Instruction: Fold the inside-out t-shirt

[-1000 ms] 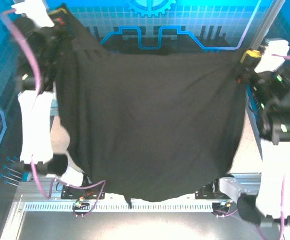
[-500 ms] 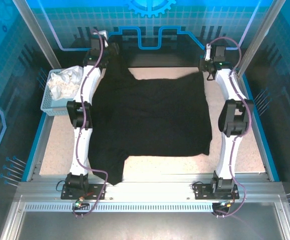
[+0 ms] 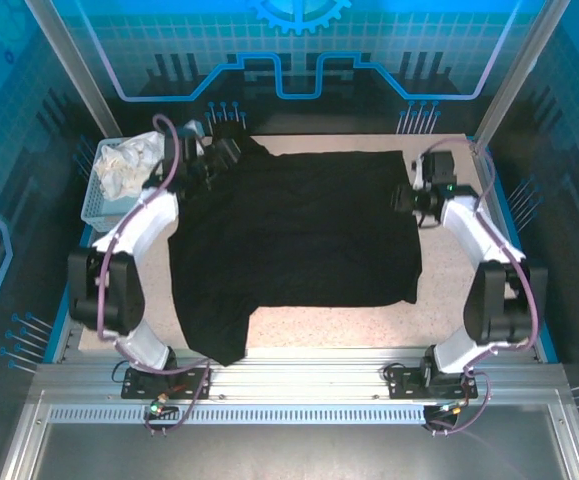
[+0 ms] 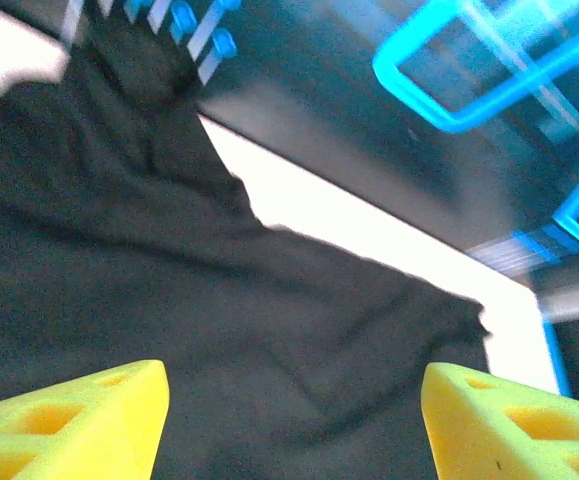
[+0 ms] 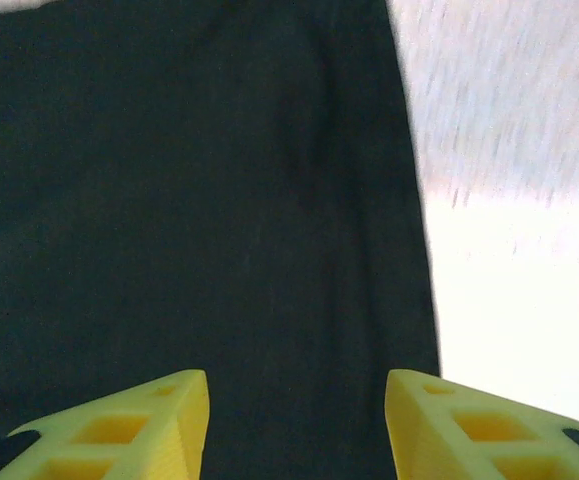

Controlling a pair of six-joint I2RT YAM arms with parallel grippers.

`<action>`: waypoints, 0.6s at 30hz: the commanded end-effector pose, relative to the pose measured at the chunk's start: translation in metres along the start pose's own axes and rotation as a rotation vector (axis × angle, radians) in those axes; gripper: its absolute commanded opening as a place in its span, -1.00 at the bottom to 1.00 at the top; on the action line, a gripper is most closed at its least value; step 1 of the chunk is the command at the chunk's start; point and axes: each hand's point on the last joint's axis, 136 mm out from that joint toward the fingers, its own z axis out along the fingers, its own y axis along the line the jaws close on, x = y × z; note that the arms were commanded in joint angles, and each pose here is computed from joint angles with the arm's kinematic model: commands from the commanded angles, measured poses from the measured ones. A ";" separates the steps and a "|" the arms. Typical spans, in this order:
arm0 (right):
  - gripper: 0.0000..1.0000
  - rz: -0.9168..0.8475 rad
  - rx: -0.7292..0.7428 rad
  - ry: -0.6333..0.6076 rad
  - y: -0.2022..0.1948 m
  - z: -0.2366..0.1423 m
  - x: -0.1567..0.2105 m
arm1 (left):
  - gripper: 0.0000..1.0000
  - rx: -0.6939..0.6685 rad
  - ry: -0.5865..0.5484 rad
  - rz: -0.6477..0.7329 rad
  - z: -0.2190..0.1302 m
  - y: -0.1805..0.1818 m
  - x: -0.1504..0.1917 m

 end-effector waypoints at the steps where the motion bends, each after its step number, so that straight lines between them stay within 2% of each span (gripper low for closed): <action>1: 0.03 0.048 -0.001 0.130 0.008 0.003 0.070 | 0.39 0.111 0.111 -0.075 -0.008 -0.009 0.069; 5: 0.04 0.109 0.060 0.179 -0.009 0.000 0.115 | 0.42 0.119 0.218 0.045 -0.034 -0.011 0.140; 10: 0.07 0.153 0.160 0.266 -0.032 0.007 0.148 | 0.45 0.266 0.340 0.473 -0.052 -0.056 0.236; 14: 0.08 0.183 0.206 0.289 -0.044 0.006 0.155 | 0.46 0.425 0.357 0.688 -0.054 -0.088 0.292; 18: 0.08 0.178 0.270 0.290 -0.059 0.000 0.149 | 0.45 0.495 0.411 0.869 -0.046 -0.109 0.339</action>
